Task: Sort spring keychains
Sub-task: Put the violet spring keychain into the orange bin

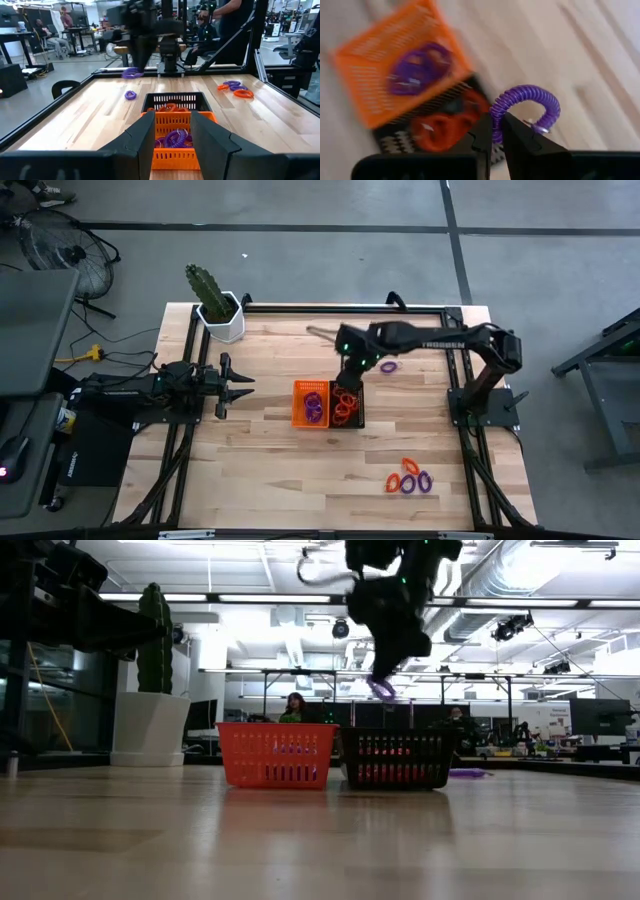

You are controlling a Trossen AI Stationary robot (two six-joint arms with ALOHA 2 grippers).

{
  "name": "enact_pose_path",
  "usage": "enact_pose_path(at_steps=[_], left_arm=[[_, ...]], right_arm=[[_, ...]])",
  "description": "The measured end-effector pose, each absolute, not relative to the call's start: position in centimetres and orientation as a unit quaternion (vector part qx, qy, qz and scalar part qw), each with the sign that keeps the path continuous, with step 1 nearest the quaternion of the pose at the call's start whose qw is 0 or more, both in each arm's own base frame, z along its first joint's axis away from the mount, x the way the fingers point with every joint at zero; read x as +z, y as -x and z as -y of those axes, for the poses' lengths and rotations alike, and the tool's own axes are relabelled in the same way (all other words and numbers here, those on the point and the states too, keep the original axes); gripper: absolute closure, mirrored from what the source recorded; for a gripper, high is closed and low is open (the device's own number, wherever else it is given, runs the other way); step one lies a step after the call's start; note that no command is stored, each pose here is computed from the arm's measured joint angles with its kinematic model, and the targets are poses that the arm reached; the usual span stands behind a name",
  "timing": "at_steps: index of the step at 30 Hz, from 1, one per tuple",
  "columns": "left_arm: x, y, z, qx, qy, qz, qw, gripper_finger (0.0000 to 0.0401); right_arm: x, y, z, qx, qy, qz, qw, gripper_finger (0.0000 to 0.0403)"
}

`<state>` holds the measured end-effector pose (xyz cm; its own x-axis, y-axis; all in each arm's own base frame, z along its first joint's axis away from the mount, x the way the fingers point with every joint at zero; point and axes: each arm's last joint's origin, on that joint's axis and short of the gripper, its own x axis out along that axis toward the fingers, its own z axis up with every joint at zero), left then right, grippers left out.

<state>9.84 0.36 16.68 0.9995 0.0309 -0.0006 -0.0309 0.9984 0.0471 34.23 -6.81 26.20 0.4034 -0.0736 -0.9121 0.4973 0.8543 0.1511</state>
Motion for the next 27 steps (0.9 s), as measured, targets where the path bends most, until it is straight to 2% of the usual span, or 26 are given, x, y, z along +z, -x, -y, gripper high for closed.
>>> enact_pose_path(at_steps=[9, 17, 22, 27], left_arm=[[16.7, -9.8, -0.4, 0.015, -0.024, -0.001, 1.0, 0.0279], [16.7, -9.8, -0.4, 0.016, -0.024, -0.001, 1.0, 0.0279], [16.7, -9.8, -0.4, 0.016, -0.024, -0.001, 1.0, 0.0279], [16.7, -9.8, -0.4, 0.016, -0.024, -0.001, 1.0, 0.0279]], right_arm=[[26.5, -37.3, 1.9, -0.101, -0.185, -0.438, 0.874, 0.0376], [23.8, -39.9, -0.4, -0.05, -0.178, -0.425, 0.886, 0.0374], [21.4, -41.2, -0.9, -0.056, -0.198, -0.431, 0.879, 0.0369], [20.0, -41.5, -0.8, -0.067, -0.206, -0.447, 0.868, 0.0347]])
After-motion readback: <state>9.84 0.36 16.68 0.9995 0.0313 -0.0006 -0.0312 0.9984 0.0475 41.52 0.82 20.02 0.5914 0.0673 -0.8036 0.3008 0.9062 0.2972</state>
